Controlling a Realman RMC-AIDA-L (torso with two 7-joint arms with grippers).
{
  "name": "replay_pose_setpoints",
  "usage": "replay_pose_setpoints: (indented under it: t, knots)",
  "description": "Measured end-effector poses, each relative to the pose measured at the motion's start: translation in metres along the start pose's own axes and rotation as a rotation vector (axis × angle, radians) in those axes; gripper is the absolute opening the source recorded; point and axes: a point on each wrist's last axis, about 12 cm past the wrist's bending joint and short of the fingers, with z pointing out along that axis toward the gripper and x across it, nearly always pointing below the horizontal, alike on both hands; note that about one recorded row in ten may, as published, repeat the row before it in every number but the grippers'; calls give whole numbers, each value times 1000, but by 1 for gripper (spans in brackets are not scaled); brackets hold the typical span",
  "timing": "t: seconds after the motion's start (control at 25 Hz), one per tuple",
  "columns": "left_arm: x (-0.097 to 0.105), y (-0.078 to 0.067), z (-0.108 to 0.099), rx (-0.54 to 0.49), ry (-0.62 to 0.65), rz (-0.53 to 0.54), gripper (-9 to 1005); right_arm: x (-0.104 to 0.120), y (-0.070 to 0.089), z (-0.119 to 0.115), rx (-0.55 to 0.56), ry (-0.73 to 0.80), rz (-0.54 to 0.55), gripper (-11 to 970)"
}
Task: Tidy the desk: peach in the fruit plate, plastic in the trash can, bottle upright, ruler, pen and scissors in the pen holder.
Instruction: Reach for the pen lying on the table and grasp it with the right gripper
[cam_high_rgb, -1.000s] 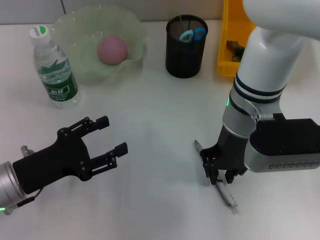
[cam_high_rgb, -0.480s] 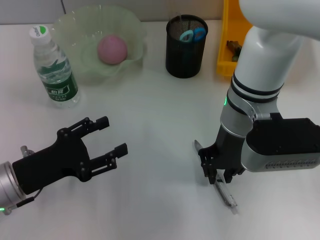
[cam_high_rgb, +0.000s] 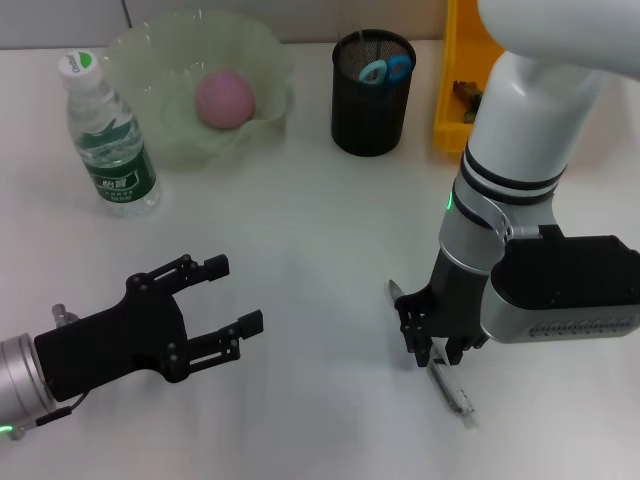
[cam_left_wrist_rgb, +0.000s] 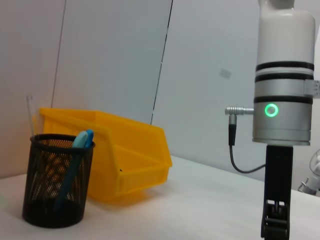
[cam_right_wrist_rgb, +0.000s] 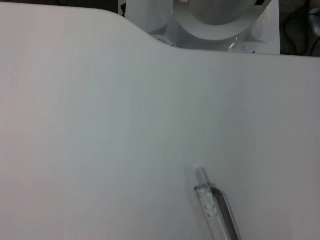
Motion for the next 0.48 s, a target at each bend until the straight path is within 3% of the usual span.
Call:
replay_pose_setpoints:
  t: [0.48]
  knots:
    - [0, 2, -1, 35, 48, 13, 802, 0, -2, 1, 7, 3, -5, 278]
